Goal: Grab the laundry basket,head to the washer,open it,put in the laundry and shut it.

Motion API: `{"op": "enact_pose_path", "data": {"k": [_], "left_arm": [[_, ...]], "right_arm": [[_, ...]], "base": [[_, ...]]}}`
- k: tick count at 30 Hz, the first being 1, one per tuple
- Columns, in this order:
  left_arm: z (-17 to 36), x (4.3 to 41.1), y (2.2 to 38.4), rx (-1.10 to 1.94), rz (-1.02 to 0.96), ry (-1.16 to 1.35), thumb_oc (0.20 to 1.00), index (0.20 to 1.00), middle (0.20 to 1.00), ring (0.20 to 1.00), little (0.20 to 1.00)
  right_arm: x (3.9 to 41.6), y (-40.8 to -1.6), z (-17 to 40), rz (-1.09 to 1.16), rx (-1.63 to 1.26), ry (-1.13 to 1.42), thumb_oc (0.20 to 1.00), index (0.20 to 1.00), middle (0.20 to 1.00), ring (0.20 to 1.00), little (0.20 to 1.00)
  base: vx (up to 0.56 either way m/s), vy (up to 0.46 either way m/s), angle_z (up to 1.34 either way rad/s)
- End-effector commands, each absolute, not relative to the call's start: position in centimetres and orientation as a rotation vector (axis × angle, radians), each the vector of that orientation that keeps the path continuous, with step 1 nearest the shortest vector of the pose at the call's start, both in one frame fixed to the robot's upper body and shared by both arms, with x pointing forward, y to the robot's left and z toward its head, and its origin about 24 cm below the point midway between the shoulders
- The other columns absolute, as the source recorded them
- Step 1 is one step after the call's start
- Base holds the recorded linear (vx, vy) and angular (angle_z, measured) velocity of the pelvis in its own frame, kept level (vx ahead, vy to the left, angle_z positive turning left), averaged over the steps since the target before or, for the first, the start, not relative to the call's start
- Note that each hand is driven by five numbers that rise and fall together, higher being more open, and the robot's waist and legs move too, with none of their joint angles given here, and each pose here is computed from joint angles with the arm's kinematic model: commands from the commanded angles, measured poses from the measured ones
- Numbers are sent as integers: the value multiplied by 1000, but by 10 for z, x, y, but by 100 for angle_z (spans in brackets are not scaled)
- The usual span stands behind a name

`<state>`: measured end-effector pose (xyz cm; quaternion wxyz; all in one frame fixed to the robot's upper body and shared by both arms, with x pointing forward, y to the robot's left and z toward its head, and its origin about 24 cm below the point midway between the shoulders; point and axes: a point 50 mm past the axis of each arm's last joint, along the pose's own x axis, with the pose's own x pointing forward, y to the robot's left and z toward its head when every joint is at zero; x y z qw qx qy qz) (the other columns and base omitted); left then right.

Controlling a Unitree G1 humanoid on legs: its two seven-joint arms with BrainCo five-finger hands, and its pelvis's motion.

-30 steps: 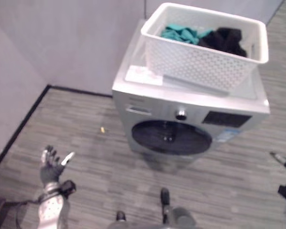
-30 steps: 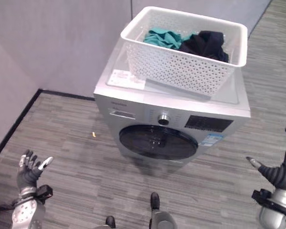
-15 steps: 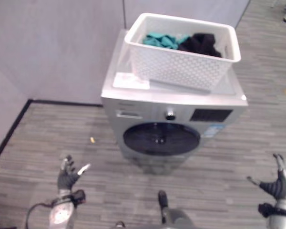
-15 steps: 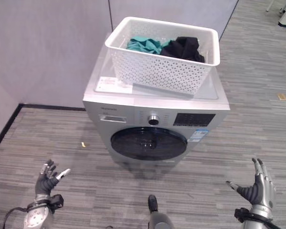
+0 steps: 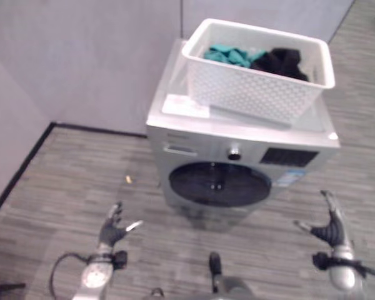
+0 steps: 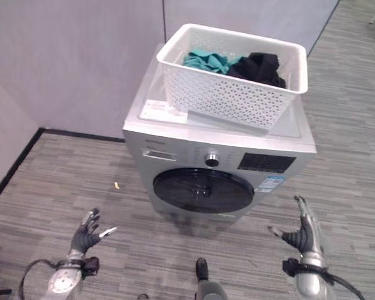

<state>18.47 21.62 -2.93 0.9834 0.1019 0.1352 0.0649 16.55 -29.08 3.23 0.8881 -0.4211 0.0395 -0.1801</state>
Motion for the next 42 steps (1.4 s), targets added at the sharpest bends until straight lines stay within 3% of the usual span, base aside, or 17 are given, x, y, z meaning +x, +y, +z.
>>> {"op": "enact_pose_path", "data": {"k": [1,8,23,42], "left_arm": [[-9,205,224,287,121,141,1000,1000,1000,1000,1000],[4,221,207,265,39,71,1000,1000,1000,1000,1000],[7,229,208,233,64,61,1000,1000,1000,1000,1000],[21,241,203,188,63,-4,1000,1000,1000,1000,1000]], "right_arm": [[170,-304,46,-417,-894,11,1000,1000,1000,1000,1000],[188,-307,45,-403,-913,17,1000,1000,1000,1000,1000],[184,-322,35,-496,-832,84,1000,1000,1000,1000,1000],[233,-334,62,-577,-882,-15,1000,1000,1000,1000,1000]], "base": [[-35,-36,15],[-25,-55,13],[-24,-49,-2],[-18,-62,0]]}}
